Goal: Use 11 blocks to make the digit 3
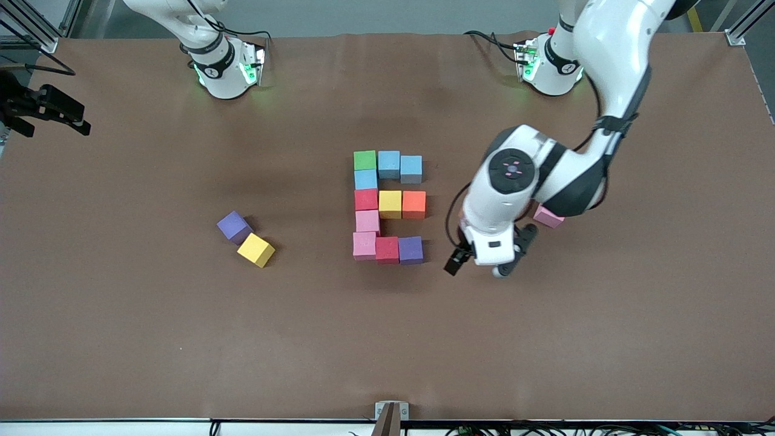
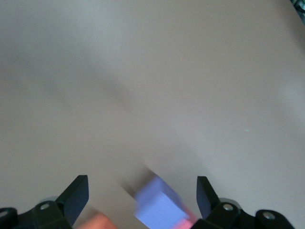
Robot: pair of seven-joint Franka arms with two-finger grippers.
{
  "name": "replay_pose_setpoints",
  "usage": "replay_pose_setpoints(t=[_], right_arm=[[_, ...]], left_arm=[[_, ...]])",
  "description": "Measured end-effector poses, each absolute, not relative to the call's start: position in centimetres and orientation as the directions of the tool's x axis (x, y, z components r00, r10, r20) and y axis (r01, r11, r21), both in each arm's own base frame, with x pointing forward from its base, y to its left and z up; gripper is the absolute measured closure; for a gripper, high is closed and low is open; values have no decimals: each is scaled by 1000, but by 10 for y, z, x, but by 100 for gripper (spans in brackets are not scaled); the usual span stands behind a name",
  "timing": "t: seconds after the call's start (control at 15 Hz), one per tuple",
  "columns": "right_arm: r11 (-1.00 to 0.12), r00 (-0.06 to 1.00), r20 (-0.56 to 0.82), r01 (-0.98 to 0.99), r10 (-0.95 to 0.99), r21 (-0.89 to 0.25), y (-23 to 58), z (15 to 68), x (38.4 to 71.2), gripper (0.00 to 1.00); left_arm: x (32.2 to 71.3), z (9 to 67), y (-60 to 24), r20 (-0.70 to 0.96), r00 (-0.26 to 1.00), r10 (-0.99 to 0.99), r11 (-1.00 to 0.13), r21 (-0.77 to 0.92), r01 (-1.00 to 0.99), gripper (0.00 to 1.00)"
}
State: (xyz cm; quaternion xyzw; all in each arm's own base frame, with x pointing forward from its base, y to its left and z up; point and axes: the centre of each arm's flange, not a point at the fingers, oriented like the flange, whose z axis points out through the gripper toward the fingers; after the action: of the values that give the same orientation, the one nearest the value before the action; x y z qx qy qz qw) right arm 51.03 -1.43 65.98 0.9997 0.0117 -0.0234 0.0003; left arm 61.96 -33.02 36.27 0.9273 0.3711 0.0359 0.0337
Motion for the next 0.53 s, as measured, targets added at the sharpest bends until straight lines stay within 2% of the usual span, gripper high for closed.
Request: replay_pose_setpoints(t=[0.27, 0.4, 0.53], right_arm=[[-1000, 999, -46, 22, 22, 0, -15, 660, 510, 0], [-1000, 999, -46, 21, 21, 0, -15, 660, 510, 0], [-1000, 999, -46, 21, 21, 0, -15, 660, 510, 0]], left_arm=[[621, 372, -254, 84, 932, 353, -935, 16, 353, 0], [624, 381, -213, 93, 973, 210, -977, -14, 213, 0], [627, 390, -167, 88, 984, 153, -987, -28, 156, 0]])
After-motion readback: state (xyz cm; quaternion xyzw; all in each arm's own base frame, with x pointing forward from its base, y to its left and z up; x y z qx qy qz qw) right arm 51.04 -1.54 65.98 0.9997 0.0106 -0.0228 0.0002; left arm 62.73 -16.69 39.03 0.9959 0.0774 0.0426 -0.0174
